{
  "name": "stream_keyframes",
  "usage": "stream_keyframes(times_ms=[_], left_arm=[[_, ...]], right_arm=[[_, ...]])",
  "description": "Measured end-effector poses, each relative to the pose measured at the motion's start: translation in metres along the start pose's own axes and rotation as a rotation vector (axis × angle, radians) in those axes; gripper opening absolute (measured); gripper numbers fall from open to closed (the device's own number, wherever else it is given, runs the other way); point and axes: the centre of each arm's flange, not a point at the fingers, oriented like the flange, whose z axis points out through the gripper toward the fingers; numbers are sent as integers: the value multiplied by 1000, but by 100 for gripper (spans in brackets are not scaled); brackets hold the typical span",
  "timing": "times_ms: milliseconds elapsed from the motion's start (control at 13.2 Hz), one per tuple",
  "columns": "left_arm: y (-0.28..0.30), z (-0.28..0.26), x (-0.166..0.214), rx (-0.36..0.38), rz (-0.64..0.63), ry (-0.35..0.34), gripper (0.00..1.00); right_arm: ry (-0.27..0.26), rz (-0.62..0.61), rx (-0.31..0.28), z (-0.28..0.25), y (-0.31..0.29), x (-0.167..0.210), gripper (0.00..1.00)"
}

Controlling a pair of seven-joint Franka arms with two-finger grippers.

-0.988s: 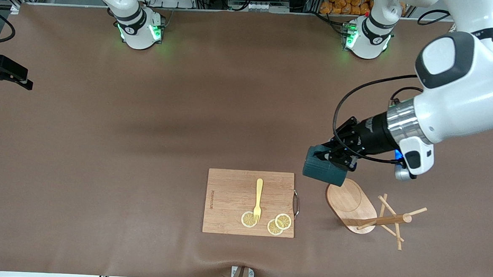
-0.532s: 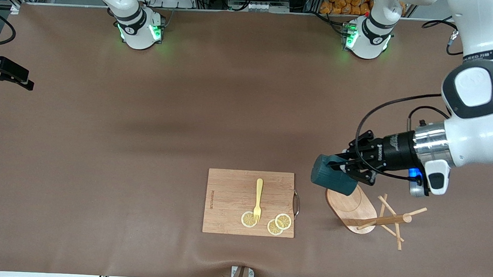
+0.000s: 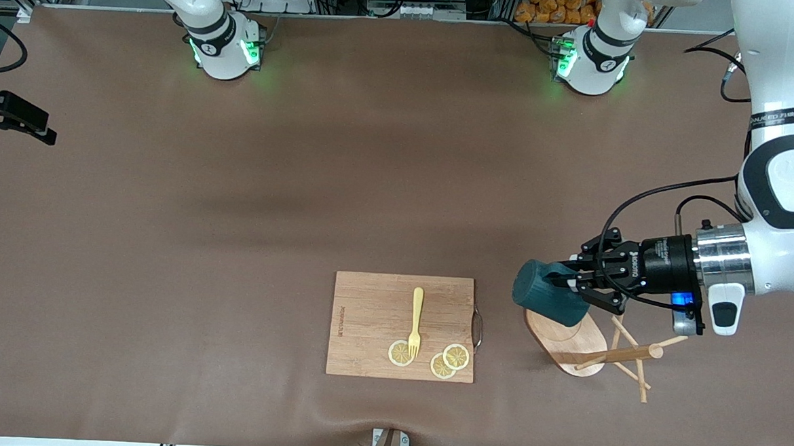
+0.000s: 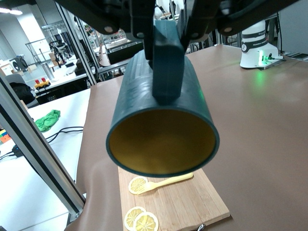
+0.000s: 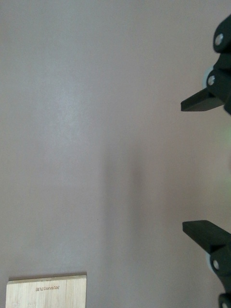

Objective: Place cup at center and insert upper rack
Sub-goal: 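Tilt the mug and align its opening with a stand peg, left gripper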

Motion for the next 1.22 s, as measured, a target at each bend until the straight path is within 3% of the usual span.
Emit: stream_keyframes(times_ms=[836,1217], left_arm=[[-21,-26,57,34,154,-154,21],[-29,-18,81,58,200,-190,21]], right_arm=[[0,18,0,0,-2,0,100],[0,23,0,0,-3,0,100]])
